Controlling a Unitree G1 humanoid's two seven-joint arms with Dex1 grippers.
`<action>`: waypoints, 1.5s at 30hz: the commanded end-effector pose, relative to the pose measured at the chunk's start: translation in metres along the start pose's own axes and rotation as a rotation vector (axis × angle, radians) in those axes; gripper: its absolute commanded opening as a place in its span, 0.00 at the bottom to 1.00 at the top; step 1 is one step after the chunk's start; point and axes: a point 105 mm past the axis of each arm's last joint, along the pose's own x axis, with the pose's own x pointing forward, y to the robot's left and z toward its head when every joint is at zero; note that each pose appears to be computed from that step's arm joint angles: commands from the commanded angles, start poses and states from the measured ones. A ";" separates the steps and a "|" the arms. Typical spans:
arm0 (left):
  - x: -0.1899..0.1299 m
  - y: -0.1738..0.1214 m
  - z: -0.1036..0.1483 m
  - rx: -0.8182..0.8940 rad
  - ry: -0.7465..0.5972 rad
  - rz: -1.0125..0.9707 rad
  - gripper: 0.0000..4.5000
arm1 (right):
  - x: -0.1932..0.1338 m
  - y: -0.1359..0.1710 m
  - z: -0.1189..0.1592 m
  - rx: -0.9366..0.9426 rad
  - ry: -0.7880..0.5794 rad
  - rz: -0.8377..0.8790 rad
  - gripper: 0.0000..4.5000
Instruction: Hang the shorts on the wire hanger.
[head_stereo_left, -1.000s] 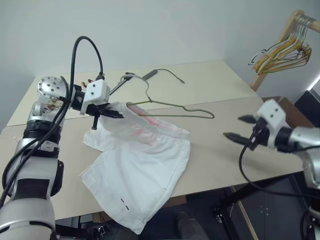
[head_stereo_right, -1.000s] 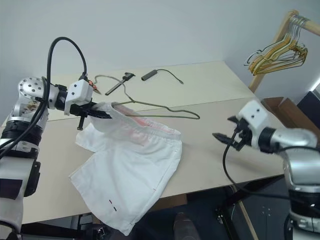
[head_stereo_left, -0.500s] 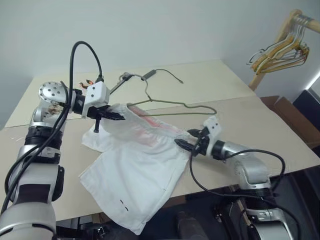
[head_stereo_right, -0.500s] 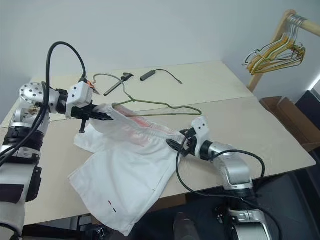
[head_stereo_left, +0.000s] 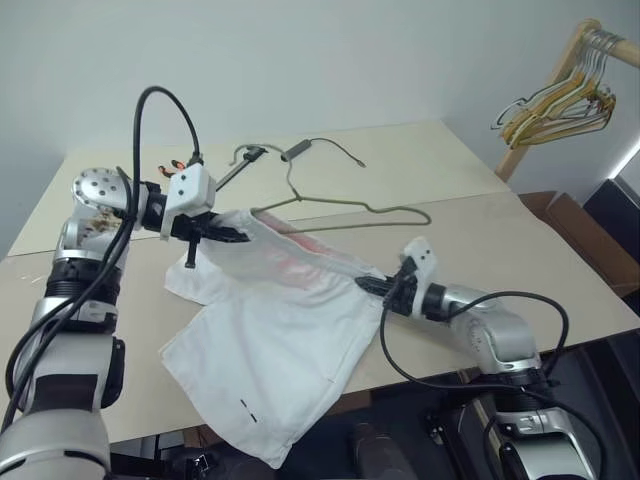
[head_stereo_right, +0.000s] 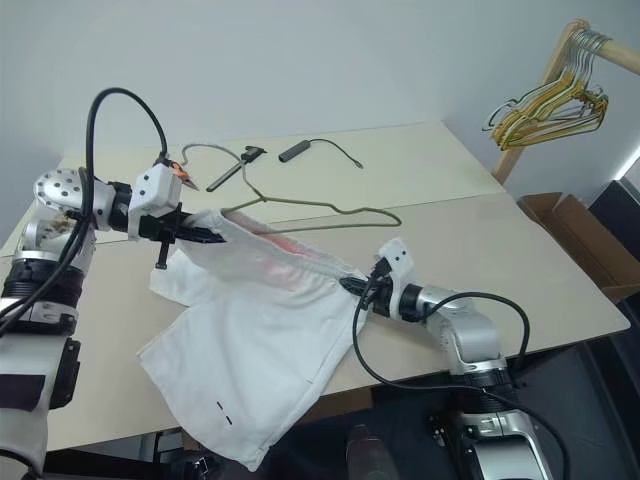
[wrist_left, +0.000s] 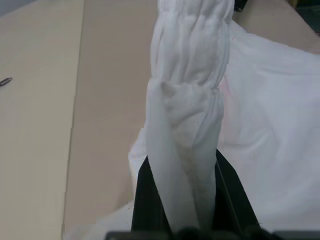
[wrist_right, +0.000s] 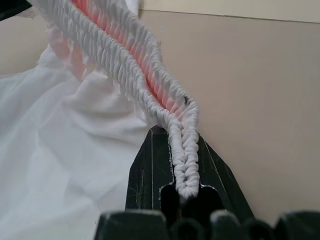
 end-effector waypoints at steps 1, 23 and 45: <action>-0.020 -0.004 0.001 -0.030 -0.008 0.030 0.00 | -0.025 -0.022 0.025 -0.081 -0.054 -0.114 0.00; -0.019 -0.018 -0.044 -0.055 0.221 0.034 0.00 | -0.078 -0.011 0.076 -0.453 0.067 0.051 0.00; -0.002 -0.032 -0.062 0.007 0.322 -0.100 0.00 | -0.065 0.011 0.092 -0.544 0.017 0.137 0.00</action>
